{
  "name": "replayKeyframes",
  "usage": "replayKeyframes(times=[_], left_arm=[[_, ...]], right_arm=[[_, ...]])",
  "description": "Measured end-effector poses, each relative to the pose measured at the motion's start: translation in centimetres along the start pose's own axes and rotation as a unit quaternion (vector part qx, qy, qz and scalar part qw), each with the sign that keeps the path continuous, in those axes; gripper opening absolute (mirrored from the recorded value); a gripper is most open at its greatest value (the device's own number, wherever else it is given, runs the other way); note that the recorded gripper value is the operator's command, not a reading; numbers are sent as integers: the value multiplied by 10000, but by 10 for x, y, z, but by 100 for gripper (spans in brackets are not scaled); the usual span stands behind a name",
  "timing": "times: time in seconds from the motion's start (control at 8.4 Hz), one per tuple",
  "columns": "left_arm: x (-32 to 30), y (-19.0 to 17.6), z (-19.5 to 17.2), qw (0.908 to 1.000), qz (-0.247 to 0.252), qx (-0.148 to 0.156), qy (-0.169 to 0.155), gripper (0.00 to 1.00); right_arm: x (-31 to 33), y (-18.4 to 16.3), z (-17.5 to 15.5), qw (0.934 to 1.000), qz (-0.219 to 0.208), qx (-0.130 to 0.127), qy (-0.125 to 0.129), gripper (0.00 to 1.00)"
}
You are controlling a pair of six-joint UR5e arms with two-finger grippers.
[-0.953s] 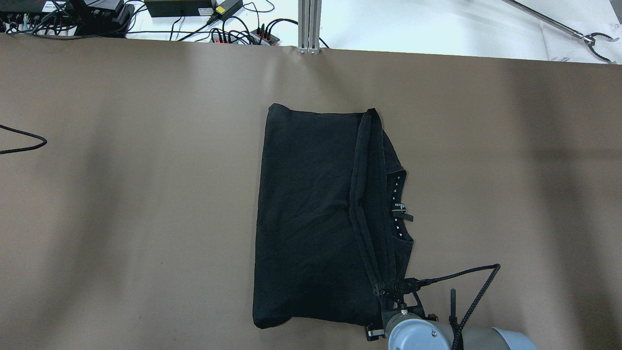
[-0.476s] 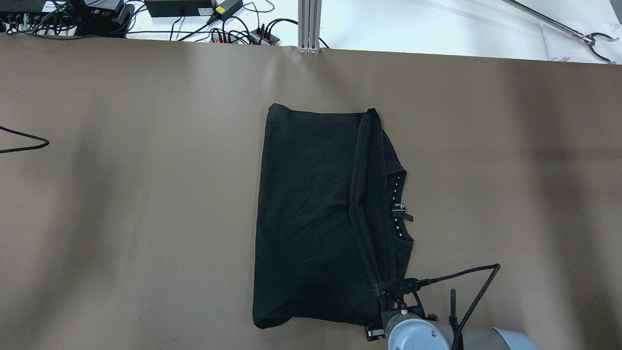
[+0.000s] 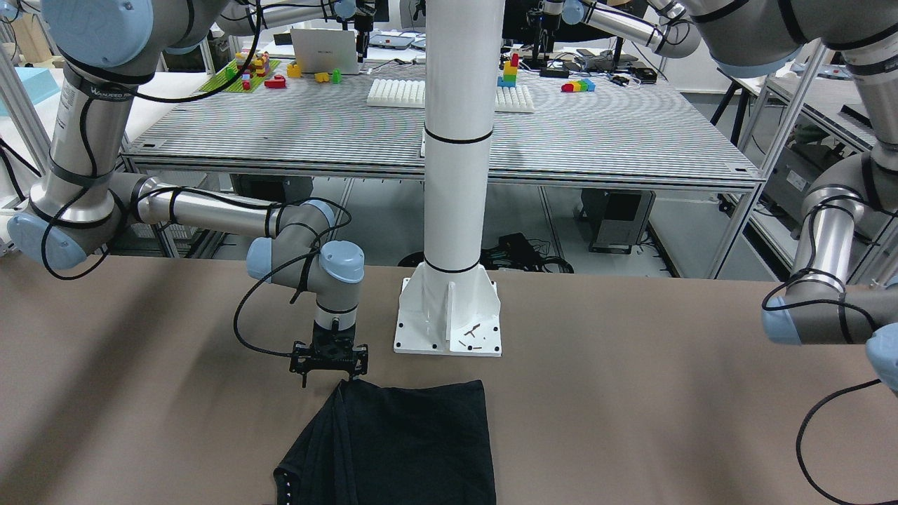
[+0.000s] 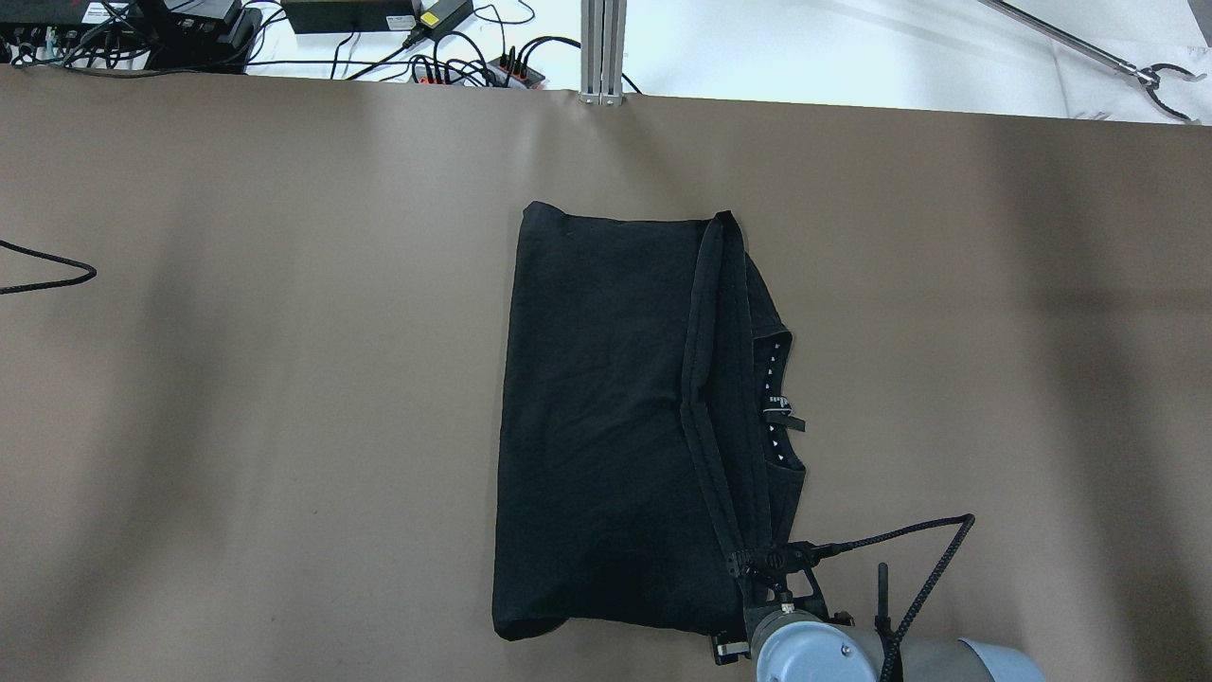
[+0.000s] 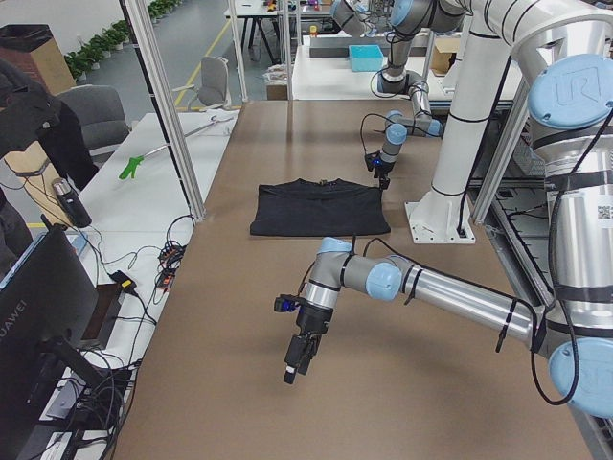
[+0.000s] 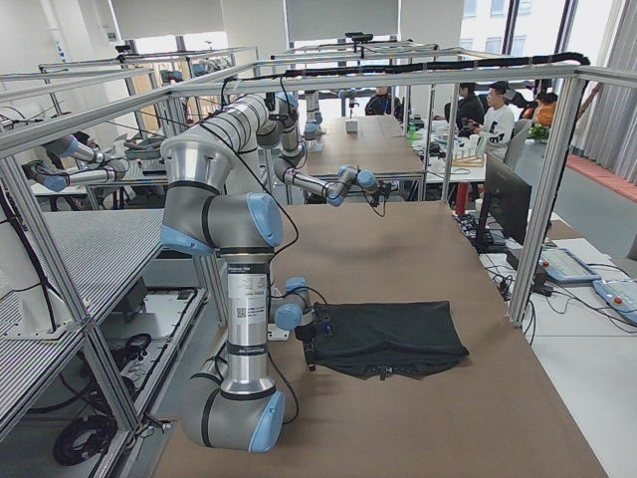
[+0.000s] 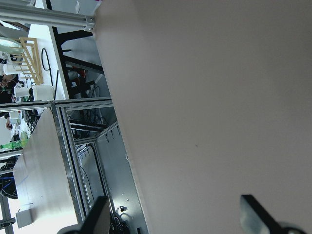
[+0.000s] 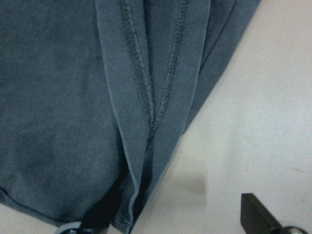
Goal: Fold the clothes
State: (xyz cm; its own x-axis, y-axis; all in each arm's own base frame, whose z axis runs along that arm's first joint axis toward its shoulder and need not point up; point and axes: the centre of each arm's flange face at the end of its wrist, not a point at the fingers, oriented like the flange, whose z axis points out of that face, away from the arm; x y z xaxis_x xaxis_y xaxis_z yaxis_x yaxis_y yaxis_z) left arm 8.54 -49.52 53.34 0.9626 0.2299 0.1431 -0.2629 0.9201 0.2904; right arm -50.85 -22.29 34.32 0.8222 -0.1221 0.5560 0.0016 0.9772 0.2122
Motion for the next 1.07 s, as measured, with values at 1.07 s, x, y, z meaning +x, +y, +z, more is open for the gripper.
replayKeyframes(times=[1.07], left_arm=[[0, 0, 0, 10000, -2, 4, 1, 94]], right_arm=[[0, 0, 0, 10000, 0, 0, 0, 95]])
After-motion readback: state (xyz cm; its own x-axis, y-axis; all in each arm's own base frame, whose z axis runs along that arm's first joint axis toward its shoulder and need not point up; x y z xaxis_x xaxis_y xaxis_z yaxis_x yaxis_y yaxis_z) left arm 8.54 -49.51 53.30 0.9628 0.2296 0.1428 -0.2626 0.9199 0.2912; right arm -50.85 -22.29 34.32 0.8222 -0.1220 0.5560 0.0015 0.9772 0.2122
